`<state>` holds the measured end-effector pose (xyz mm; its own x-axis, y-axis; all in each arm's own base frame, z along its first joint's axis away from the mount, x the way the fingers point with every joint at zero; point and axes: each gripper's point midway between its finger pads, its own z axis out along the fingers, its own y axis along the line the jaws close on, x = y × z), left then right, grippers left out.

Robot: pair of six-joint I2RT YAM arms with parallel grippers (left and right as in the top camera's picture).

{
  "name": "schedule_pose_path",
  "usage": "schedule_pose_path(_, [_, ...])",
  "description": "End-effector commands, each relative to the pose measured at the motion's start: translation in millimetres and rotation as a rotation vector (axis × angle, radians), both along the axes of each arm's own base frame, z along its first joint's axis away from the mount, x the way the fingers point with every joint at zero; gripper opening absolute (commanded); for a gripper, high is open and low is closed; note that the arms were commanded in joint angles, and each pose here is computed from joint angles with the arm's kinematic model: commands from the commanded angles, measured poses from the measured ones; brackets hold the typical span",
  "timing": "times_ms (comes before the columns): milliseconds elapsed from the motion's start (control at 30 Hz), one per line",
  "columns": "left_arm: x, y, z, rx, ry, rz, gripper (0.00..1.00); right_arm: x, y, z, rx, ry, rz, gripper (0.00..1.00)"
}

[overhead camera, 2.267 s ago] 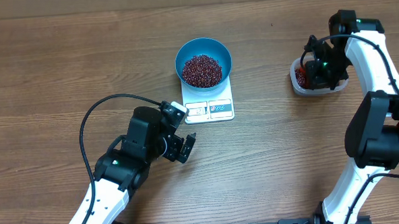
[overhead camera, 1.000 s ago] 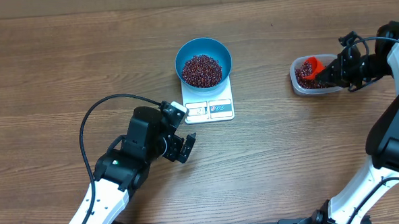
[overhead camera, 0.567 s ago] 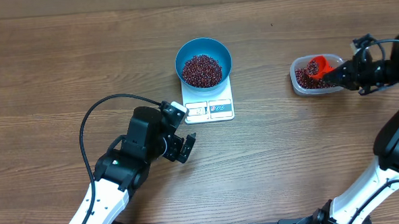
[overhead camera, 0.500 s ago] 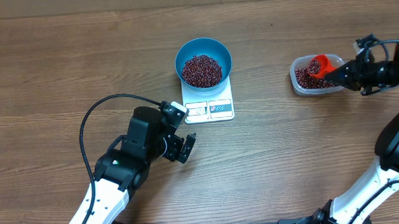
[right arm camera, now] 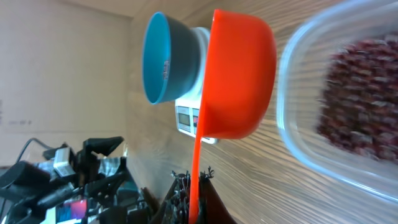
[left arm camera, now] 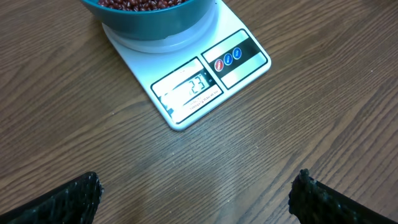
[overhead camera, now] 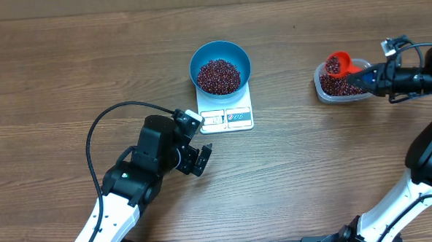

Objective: Scoop item into bowl and weigh 150g on scale
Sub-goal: 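Carry the scoop over the blue bowl and pour the beans in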

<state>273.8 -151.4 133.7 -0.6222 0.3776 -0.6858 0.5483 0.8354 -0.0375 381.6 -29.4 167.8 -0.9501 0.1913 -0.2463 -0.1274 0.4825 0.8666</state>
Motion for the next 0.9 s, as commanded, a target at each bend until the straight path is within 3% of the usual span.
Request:
schedule_pose_path(0, [1,2,-3,0.002,0.008,0.014,0.99,6,20,13,0.041,-0.081,0.042,0.04])
schedule_pose_path(567, [1,2,-3,0.002,0.008,0.014,1.0,17,156,46,0.152,-0.181,0.304,0.04])
schedule_pose_path(867, [1,2,-3,0.002,0.008,0.014,1.0,44,230,19,-0.024,-0.096,0.315,0.04])
